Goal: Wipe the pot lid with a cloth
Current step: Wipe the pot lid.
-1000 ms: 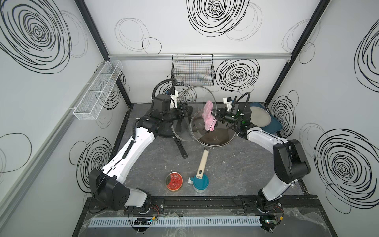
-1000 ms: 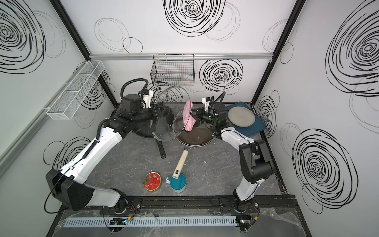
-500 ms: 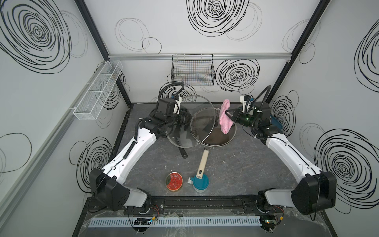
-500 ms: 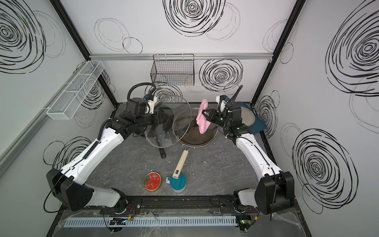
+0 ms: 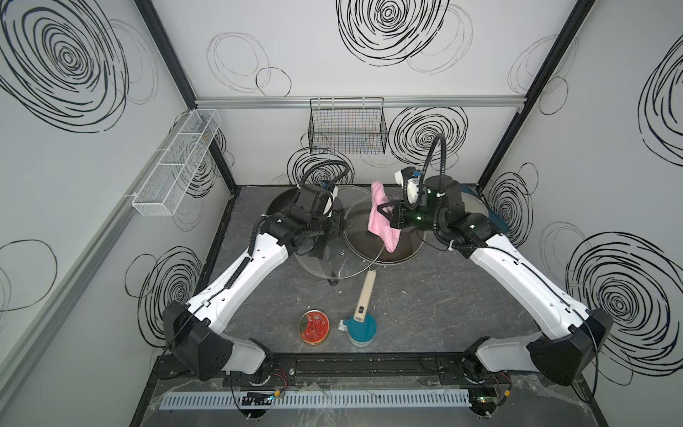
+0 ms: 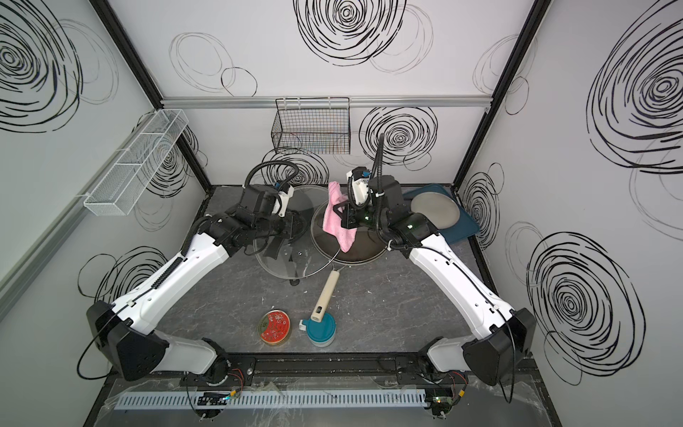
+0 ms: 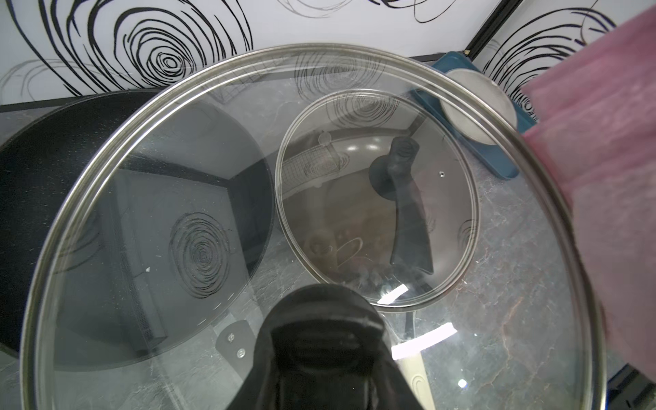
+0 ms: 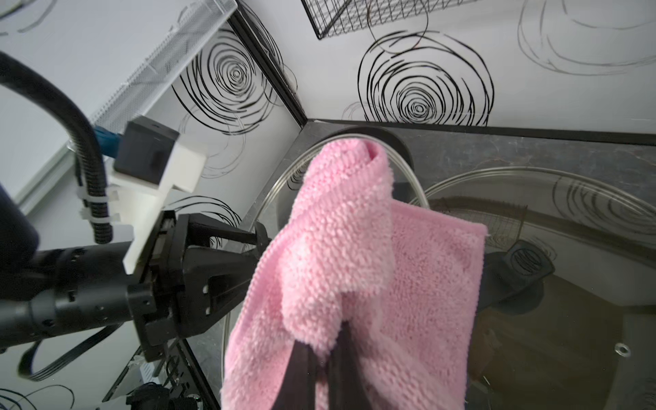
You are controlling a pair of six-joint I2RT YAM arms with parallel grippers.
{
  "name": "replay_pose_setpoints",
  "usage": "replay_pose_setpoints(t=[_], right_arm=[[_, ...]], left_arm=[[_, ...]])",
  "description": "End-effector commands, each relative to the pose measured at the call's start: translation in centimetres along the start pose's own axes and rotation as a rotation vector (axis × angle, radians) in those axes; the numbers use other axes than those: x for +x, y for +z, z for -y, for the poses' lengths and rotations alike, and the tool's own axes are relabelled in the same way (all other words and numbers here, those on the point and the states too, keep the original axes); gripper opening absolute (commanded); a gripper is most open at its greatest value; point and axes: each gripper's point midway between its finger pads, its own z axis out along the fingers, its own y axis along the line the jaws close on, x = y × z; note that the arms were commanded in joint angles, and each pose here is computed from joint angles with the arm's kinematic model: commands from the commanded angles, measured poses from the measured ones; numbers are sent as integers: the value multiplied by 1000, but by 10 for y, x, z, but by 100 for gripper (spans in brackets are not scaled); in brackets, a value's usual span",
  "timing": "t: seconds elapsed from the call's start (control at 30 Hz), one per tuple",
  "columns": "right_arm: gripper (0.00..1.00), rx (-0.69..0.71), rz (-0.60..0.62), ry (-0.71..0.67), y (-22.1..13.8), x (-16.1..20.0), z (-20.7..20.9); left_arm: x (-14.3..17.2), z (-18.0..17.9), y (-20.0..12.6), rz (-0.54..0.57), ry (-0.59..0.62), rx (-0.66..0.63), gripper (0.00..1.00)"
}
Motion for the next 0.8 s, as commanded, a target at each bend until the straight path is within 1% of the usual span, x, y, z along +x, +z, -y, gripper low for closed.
replay_pose_setpoints(t=[0.0,0.13,0.27,0.47,0.77], right_arm=[[0,46,-93,-31,13,22,0],[0,59,-151,-30,30,42,-3],[0,57,-171,-17,42,48,-2],[0,86,-139,-25,52,34,4],[0,65,-111,-18,74,6,16]], left_arm=[[-61,15,-28,227,44,8,0],[-58,21,-25,224,59,6,0],[-57,28,-25,225,77,19,0],[-56,37,-27,220,98,41,0],[-47,54,-29,197,128,88,0]])
